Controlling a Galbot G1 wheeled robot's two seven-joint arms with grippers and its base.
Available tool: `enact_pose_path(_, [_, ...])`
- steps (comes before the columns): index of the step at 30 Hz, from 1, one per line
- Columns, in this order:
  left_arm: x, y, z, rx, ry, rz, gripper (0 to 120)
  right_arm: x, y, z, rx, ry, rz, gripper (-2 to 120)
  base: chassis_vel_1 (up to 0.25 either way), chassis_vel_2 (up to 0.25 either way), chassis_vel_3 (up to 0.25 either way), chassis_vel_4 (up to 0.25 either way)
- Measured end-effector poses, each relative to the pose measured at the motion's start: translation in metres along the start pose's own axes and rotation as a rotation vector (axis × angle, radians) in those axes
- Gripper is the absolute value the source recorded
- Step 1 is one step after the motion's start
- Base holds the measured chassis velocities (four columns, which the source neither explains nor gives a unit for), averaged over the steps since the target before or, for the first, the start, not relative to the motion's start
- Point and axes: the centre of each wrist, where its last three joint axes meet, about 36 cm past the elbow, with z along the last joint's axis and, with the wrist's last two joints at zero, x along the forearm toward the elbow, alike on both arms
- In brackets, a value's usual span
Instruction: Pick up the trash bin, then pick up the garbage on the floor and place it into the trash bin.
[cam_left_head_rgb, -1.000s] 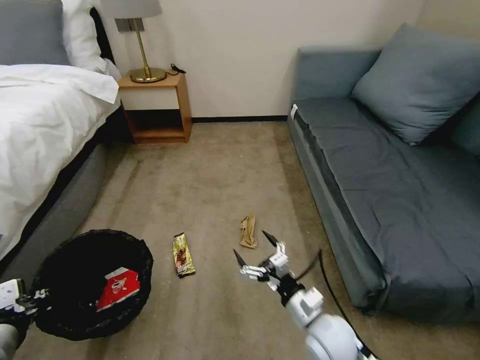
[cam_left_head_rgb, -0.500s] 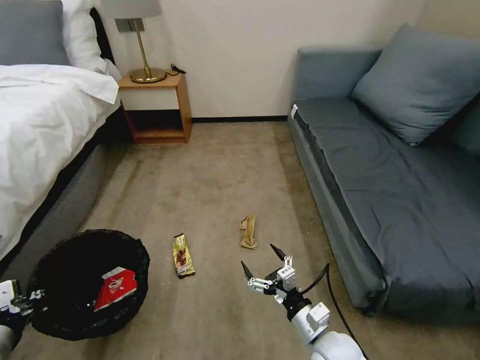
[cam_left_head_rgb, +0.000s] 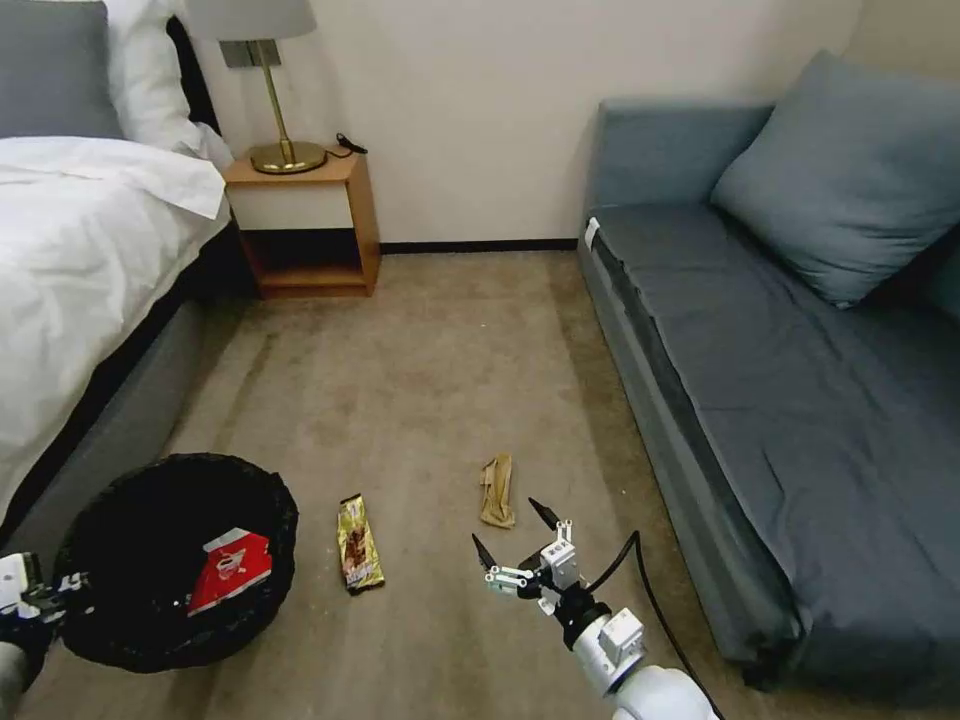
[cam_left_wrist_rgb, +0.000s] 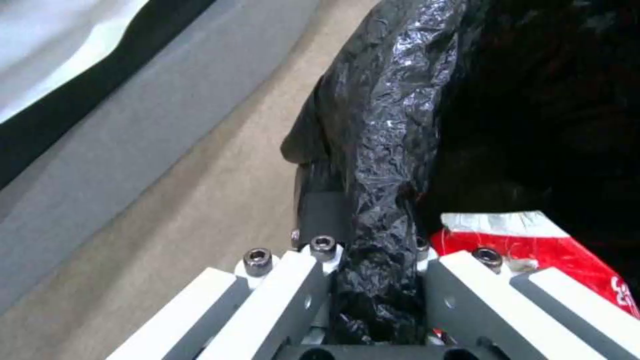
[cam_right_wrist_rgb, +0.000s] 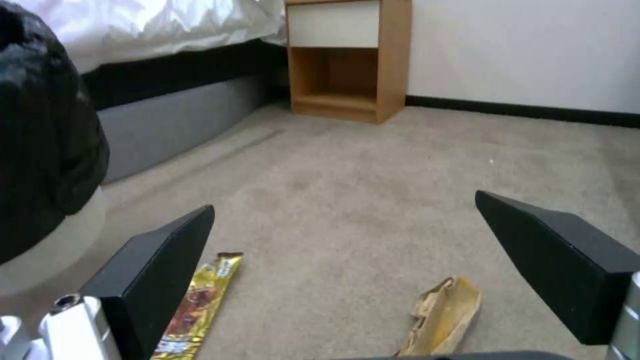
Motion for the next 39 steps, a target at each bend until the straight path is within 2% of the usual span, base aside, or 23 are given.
enact_pose_path(17, [-0.002,0.006,-0.002,0.003,-0.001,-0.010,3,-0.015,0.005,0.010,-0.004,0.124,0.001,100,-0.107,0.106,0.107,-0.105])
enact_pose_path(24, [-0.002,0.009,-0.001,0.007,0.002,-0.016,3,-0.030,0.006,0.012,-0.026,0.243,-0.003,100,-0.115,0.108,0.113,-0.100])
enact_pose_path(30, [-0.002,0.010,-0.002,0.009,0.002,-0.020,3,-0.041,0.004,0.016,-0.014,0.328,0.006,100,-0.098,0.093,0.098,-0.102])
enact_pose_path(33, [-0.003,0.012,-0.001,0.011,0.004,-0.023,3,-0.057,-0.002,0.018,-0.066,0.382,0.013,100,-0.071,0.072,0.059,-0.079])
enact_pose_path(39, [-0.004,0.015,0.000,0.014,0.009,-0.029,3,-0.084,-0.014,0.014,-0.061,0.522,0.039,100,-0.011,0.011,0.007,-0.009])
